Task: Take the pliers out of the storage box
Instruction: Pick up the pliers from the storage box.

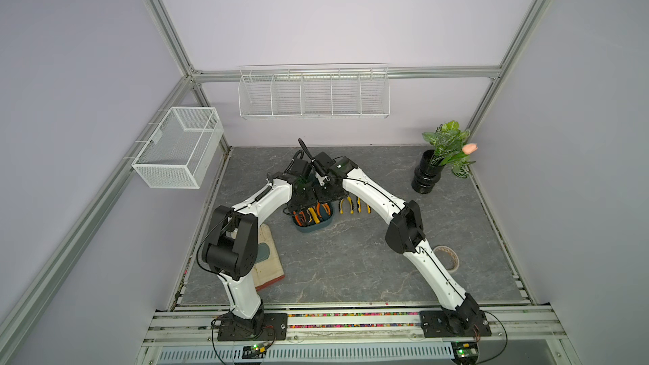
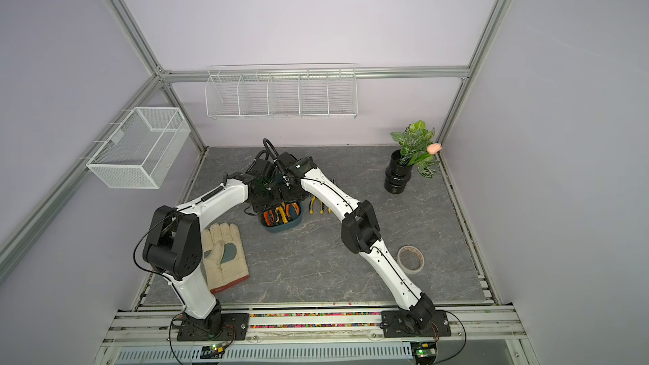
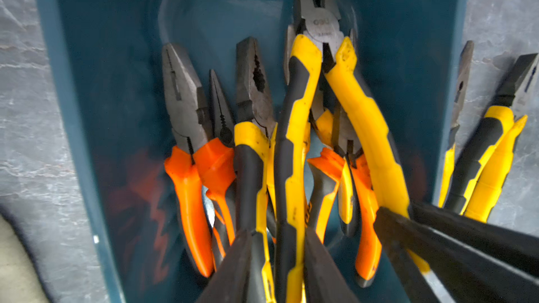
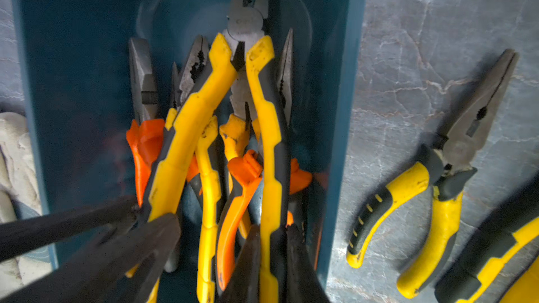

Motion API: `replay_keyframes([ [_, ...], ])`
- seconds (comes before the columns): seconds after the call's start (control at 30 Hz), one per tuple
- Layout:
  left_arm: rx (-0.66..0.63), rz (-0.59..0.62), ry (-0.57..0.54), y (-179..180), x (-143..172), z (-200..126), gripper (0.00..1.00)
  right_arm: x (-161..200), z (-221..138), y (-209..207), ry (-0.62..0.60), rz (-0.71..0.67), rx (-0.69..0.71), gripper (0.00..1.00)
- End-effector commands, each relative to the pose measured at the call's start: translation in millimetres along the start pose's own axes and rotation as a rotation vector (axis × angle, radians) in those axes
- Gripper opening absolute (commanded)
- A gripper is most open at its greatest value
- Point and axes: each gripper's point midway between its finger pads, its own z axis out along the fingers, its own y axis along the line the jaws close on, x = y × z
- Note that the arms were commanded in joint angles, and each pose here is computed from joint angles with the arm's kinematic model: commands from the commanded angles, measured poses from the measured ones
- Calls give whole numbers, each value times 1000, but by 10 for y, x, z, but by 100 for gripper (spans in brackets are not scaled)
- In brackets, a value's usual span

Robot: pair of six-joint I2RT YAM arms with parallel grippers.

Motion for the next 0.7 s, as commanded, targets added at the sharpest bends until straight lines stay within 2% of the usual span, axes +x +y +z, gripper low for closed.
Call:
replay_keyframes([
  [0.0,8,13,28,-90,54,183,27,-236,-463,278,-138,18,-92,10],
  [0.2,2,20,40,-82,72,255,25,-288,-631,339,-204,36,-144,10],
  [0.3,4,23,43,-83,77,269,16,-284,-664,340,-204,33,-144,10],
  [0.37,10,25,46,-94,82,279,3,-282,-671,349,-203,34,-149,10],
  [0.4,12,27,49,-96,88,284,0,-280,-665,349,-201,35,-150,10],
  [0.53,15,36,47,-88,100,266,0,-271,-659,374,-197,38,-162,11],
  [0.6,12,42,34,-65,101,232,0,-273,-655,367,-197,38,-161,15],
  [0.67,5,48,10,-31,90,173,0,-270,-659,367,-195,32,-160,32],
])
